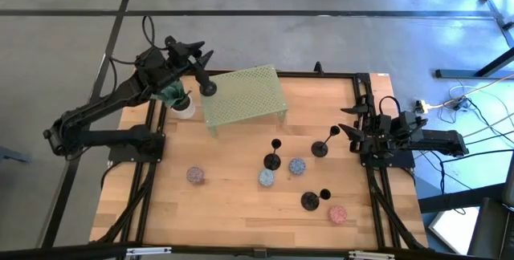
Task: Pick & Place candle stick holders
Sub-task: Put the black candle holder on the shelf
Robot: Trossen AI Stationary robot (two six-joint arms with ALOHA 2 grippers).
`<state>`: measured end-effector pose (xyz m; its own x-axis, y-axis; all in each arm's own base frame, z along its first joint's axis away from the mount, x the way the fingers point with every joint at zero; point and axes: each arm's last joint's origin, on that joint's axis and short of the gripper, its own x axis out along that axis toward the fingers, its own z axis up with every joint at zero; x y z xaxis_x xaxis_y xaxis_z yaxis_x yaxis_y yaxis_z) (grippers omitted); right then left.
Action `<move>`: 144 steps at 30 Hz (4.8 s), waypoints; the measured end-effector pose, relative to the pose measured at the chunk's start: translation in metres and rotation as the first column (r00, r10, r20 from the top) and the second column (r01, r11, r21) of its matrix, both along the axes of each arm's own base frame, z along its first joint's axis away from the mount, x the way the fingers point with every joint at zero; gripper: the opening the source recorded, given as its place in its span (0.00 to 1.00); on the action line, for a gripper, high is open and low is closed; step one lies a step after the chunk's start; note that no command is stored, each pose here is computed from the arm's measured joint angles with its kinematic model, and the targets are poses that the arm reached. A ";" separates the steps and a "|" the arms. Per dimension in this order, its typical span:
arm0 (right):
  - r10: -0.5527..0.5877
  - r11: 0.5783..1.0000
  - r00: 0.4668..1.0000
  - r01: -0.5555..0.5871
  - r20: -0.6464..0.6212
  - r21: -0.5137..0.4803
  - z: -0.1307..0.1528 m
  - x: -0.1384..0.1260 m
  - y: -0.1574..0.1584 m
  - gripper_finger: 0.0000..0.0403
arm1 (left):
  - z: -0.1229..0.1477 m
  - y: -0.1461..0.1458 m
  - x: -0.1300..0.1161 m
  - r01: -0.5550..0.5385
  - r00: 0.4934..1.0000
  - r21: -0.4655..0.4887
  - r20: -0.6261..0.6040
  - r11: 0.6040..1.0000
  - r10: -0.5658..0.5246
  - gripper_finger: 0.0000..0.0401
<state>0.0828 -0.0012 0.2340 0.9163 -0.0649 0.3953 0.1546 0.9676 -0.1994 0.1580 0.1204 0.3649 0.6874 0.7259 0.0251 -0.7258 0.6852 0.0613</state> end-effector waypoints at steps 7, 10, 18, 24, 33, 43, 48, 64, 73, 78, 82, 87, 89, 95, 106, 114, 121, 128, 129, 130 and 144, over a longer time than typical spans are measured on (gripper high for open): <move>0.000 1.000 1.000 0.000 0.000 0.000 0.000 0.000 0.000 0.58 | 0.013 -0.013 -0.016 0.033 0.997 0.045 0.066 0.998 -0.036 0.52; 0.000 1.000 1.000 0.000 0.000 0.000 0.000 0.000 0.000 0.58 | 0.020 -0.021 -0.025 0.074 0.991 0.070 0.107 0.995 -0.082 0.52; 0.000 1.000 1.000 0.000 0.000 0.000 0.000 0.000 0.000 0.58 | 0.038 -0.045 -0.048 0.275 0.933 0.188 0.186 0.943 -0.309 0.52; 0.000 1.000 1.000 0.000 0.000 0.001 0.000 0.000 0.000 0.58 | 0.040 -0.060 -0.055 0.556 0.788 0.165 0.205 0.814 -0.580 0.52; 0.003 1.000 1.000 -0.003 0.001 0.008 0.000 0.000 0.000 0.58 | 0.035 -0.076 -0.049 0.787 0.588 0.094 0.183 0.609 -0.788 0.52; 0.013 1.000 1.000 -0.013 0.001 0.028 0.000 0.000 0.000 0.58 | 0.027 -0.095 -0.018 0.859 0.494 0.093 0.113 0.504 -0.862 0.52; 0.013 1.000 1.000 -0.013 -0.002 0.028 0.000 0.000 0.000 0.58 | 0.017 -0.107 0.007 0.859 0.506 0.053 0.063 0.509 -0.860 0.52; 0.012 1.000 1.000 -0.012 -0.005 0.028 -0.001 0.000 0.000 0.58 | -0.029 -0.157 0.082 0.820 0.560 -0.098 -0.060 0.564 -0.826 0.52; 0.015 0.999 1.000 -0.014 -0.004 0.033 -0.001 0.000 0.000 0.57 | -0.070 -0.171 0.128 0.721 0.665 -0.196 -0.070 0.664 -0.743 0.52; 0.021 0.999 1.000 -0.021 -0.002 0.050 -0.001 0.000 0.000 0.57 | -0.089 -0.171 0.148 0.646 0.740 -0.206 -0.069 0.735 -0.669 0.52; 0.021 0.999 1.000 -0.021 -0.001 0.049 0.000 0.000 0.000 0.57 | -0.104 -0.170 0.158 0.577 0.793 -0.207 -0.089 0.790 -0.603 0.52; 0.021 0.999 1.000 -0.021 -0.001 0.049 0.000 0.000 0.000 0.57 | -0.120 -0.170 0.167 0.509 0.833 -0.214 -0.121 0.834 -0.539 0.52; 0.021 0.999 1.000 -0.021 -0.001 0.049 0.000 0.000 0.000 0.57 | -0.126 -0.171 0.171 0.503 0.835 -0.231 -0.118 0.833 -0.537 0.52; 0.021 0.999 1.000 -0.021 -0.001 0.049 0.000 0.000 0.000 0.57 | -0.139 -0.175 0.181 0.559 0.802 -0.269 -0.067 0.784 -0.594 0.52; 0.021 0.999 1.000 -0.021 -0.002 0.049 -0.001 0.000 0.000 0.57 | -0.144 -0.176 0.191 0.591 0.799 -0.233 0.039 0.772 -0.600 0.52; 0.021 0.999 1.000 -0.021 -0.002 0.049 -0.001 0.000 0.000 0.57 | -0.143 -0.164 0.194 0.574 0.816 -0.221 0.066 0.789 -0.575 0.52; 0.021 0.999 1.000 -0.021 -0.002 0.049 -0.001 0.000 0.000 0.57 | -0.142 -0.158 0.196 0.621 0.780 -0.221 0.082 0.752 -0.620 0.52; 0.021 0.999 1.000 -0.021 -0.002 0.049 -0.001 0.000 0.000 0.58 | -0.140 -0.159 0.196 0.652 0.755 -0.210 0.093 0.728 -0.649 0.52; 0.021 0.999 1.000 -0.021 -0.002 0.049 -0.001 0.000 0.000 0.58 | -0.140 -0.159 0.196 0.653 0.755 -0.204 0.087 0.730 -0.650 0.51; 0.021 0.999 1.000 -0.021 -0.002 0.048 -0.001 0.000 0.000 0.58 | -0.140 -0.159 0.196 0.653 0.754 -0.199 0.081 0.731 -0.651 0.51; 0.021 0.999 1.000 -0.020 -0.002 0.048 -0.001 0.000 0.000 0.58 | -0.135 -0.159 0.196 0.665 0.747 -0.165 0.120 0.729 -0.654 0.26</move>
